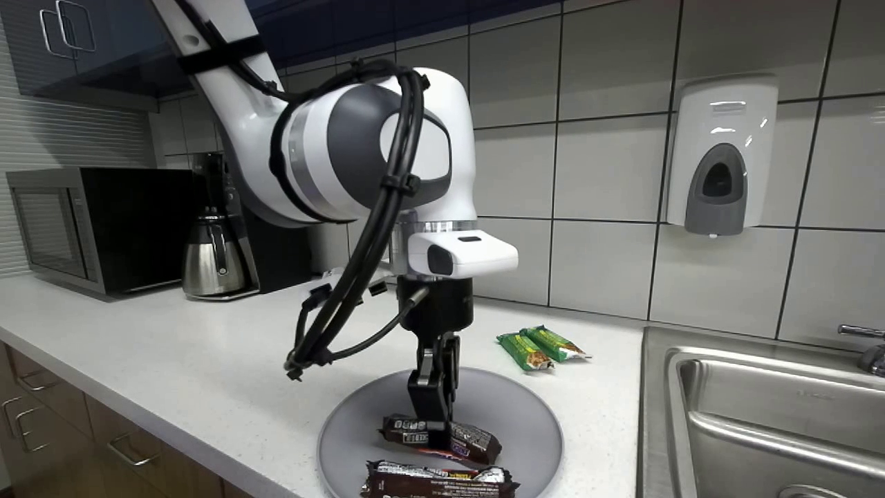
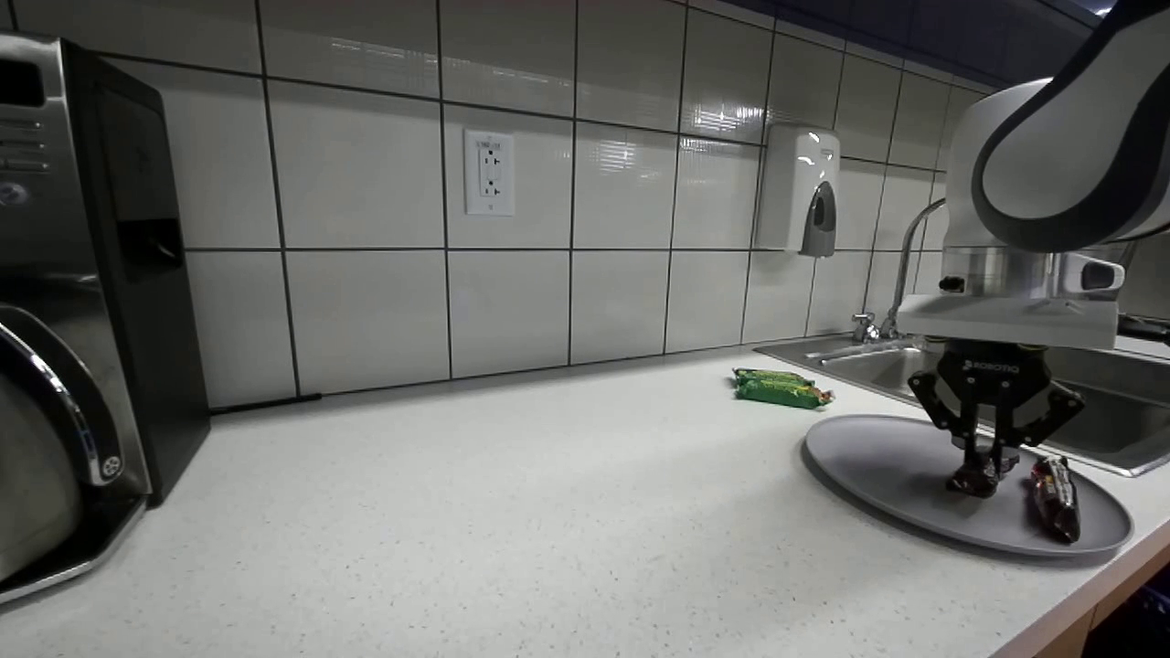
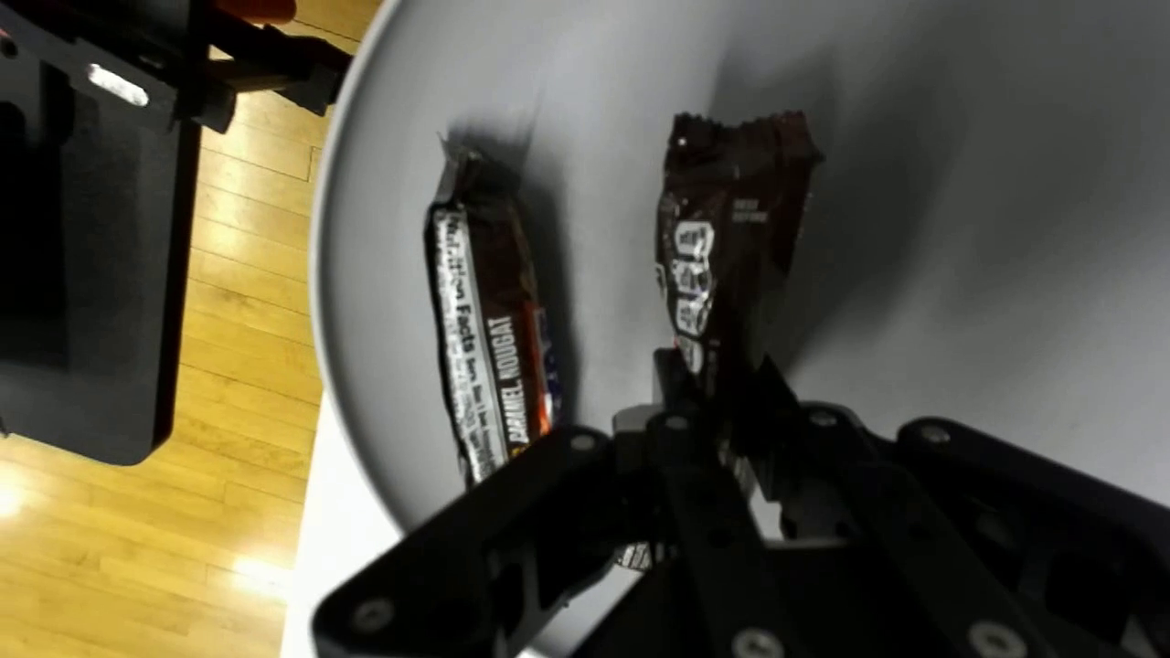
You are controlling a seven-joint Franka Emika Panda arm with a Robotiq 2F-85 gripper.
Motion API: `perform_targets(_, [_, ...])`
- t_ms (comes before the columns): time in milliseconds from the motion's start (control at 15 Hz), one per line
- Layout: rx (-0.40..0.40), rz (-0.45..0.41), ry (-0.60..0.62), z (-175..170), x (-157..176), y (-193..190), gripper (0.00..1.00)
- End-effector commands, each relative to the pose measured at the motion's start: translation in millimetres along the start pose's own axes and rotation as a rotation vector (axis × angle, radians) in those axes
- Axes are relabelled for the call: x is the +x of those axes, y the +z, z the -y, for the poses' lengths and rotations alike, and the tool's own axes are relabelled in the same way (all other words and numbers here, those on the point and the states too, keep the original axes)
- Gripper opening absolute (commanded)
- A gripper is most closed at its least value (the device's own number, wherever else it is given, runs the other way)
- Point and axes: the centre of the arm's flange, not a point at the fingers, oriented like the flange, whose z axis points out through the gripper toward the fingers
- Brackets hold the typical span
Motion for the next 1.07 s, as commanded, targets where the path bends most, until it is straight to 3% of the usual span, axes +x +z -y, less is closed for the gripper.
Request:
perform_targets(0, [0.028,0.010,-0.004,-16.2,-0.4,-8.3,0.42])
perform_targets(67, [0.029,0.013,-0.001,-16.7,-0.5,-8.8,0.44])
perform_targets(600, [0.052,-0.005,-0.006,-9.8,1.5,-24.6,0.99])
perform_targets(1000, [0.073,-0.006,-0.017,3.9,14.3,-37.6,1.00])
